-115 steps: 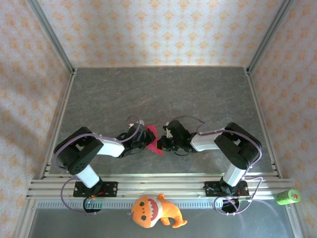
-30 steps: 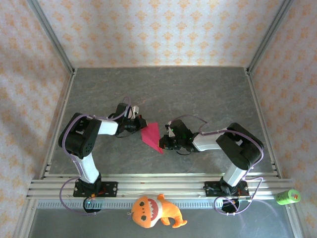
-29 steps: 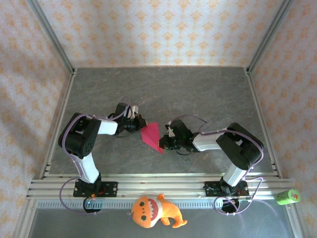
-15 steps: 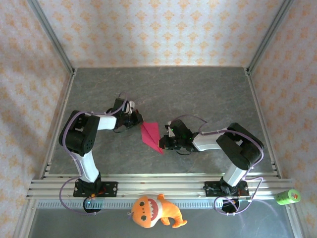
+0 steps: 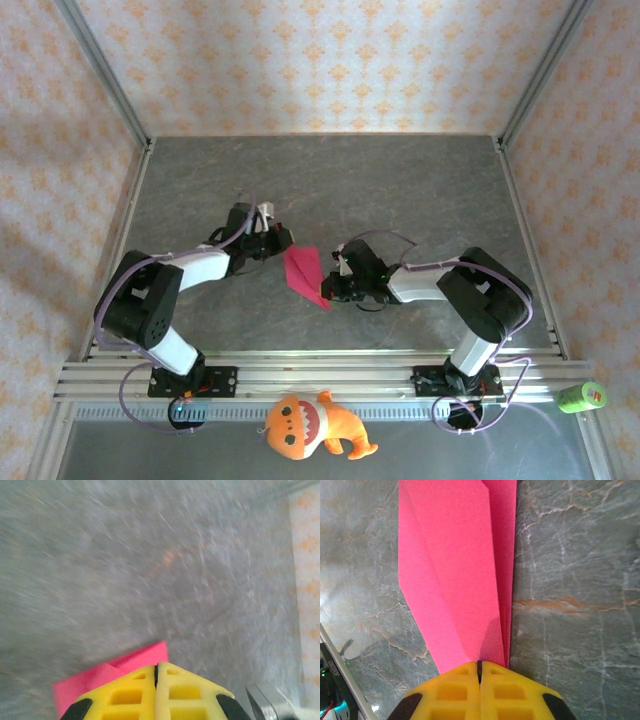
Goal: Fold a paper plane with a square sheet of paper (pick it up from the middle)
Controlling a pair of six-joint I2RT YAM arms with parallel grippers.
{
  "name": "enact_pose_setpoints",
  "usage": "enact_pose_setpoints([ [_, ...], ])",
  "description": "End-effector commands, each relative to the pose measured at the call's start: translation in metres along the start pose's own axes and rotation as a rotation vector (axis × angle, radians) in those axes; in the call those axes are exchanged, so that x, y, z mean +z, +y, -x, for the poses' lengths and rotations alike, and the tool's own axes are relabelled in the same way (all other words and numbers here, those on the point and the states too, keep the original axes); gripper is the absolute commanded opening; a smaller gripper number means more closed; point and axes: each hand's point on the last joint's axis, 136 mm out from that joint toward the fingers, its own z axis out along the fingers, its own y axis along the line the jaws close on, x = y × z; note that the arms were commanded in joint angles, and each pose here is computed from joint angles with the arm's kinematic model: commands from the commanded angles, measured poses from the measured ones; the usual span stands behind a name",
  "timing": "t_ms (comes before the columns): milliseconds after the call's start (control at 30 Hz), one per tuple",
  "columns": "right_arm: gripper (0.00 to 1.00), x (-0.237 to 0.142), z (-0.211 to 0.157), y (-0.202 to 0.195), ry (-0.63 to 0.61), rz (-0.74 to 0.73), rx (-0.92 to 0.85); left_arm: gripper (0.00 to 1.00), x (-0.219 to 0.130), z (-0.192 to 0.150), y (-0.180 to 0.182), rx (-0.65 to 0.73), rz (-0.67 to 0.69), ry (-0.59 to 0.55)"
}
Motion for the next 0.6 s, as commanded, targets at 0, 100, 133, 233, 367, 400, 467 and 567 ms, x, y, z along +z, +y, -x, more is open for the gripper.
enact_pose_setpoints([
  [0,0.00,0.003,-0.034,-0.048,0.111,-0.177,0.067,0.02,0.013,-0.025,-0.001,0.001,-0.023,0.052],
  [100,0.00,0.002,-0.028,-0.042,0.098,-0.164,0.064,0.02,0.024,-0.043,0.009,-0.022,-0.014,0.093],
  [133,0.00,0.002,-0.026,-0.038,0.092,-0.151,0.062,0.02,0.027,-0.047,0.013,-0.029,-0.008,0.103],
  [233,0.00,-0.001,-0.014,-0.020,0.061,-0.091,0.056,0.02,0.032,-0.057,0.023,-0.037,0.021,0.127],
  [367,0.00,-0.010,0.007,0.013,-0.004,0.005,0.038,0.01,0.033,-0.061,0.038,-0.030,0.085,0.136],
  [400,0.00,-0.012,0.012,0.020,-0.016,0.021,0.033,0.01,0.033,-0.061,0.040,-0.028,0.097,0.135],
  [467,0.00,-0.011,0.022,0.032,-0.027,0.048,0.024,0.01,0.033,-0.063,0.045,-0.022,0.118,0.139],
  [567,0.00,0.002,0.030,0.037,-0.019,0.043,0.027,0.01,0.034,-0.065,0.048,-0.025,0.124,0.143],
])
